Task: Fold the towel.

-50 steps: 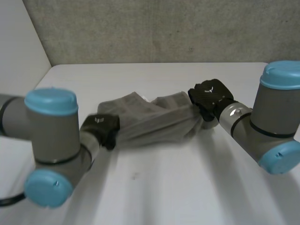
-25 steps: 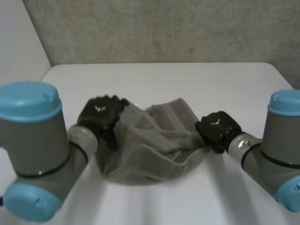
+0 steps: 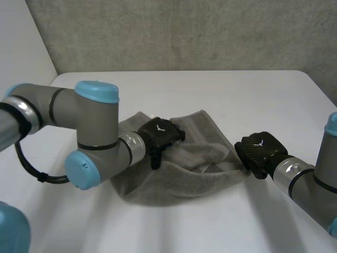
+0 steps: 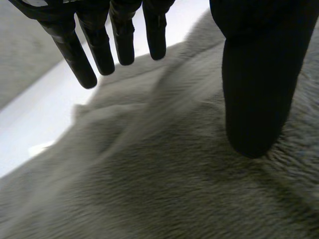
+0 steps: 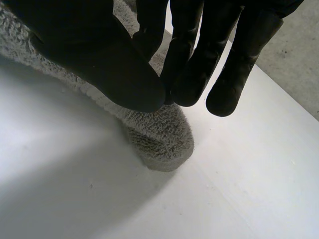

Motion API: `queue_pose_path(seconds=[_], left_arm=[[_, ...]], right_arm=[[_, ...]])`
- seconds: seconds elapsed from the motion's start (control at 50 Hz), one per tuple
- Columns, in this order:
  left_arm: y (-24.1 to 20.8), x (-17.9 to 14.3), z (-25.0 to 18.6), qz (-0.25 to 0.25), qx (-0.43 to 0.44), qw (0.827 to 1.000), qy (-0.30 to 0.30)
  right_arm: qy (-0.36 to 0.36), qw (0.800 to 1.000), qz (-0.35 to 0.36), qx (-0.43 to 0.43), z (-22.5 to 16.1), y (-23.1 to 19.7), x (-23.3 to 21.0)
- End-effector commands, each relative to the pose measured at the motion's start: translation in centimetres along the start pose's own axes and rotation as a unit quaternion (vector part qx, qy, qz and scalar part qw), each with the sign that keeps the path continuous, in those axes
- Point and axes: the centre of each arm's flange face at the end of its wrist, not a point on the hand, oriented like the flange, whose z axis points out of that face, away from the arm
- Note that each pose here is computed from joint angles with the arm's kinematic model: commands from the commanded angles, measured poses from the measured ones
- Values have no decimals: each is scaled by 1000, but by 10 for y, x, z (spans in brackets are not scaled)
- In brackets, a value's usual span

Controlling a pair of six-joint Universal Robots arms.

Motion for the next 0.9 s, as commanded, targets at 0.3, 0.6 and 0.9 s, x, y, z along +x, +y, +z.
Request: queue_pose_path(seconds=[0.3, 0.6, 0.9], left_arm=[[-18, -8, 11, 1, 23, 999, -27], [-42, -95, -90, -100, -3, 957, -273], [16, -56, -168, -104, 14, 948, -299]], right_arm=[[5, 1000, -4, 8, 4, -2, 1], [39, 996, -23, 71, 9, -51, 22], [-5, 997, -33, 65, 11, -54, -7]])
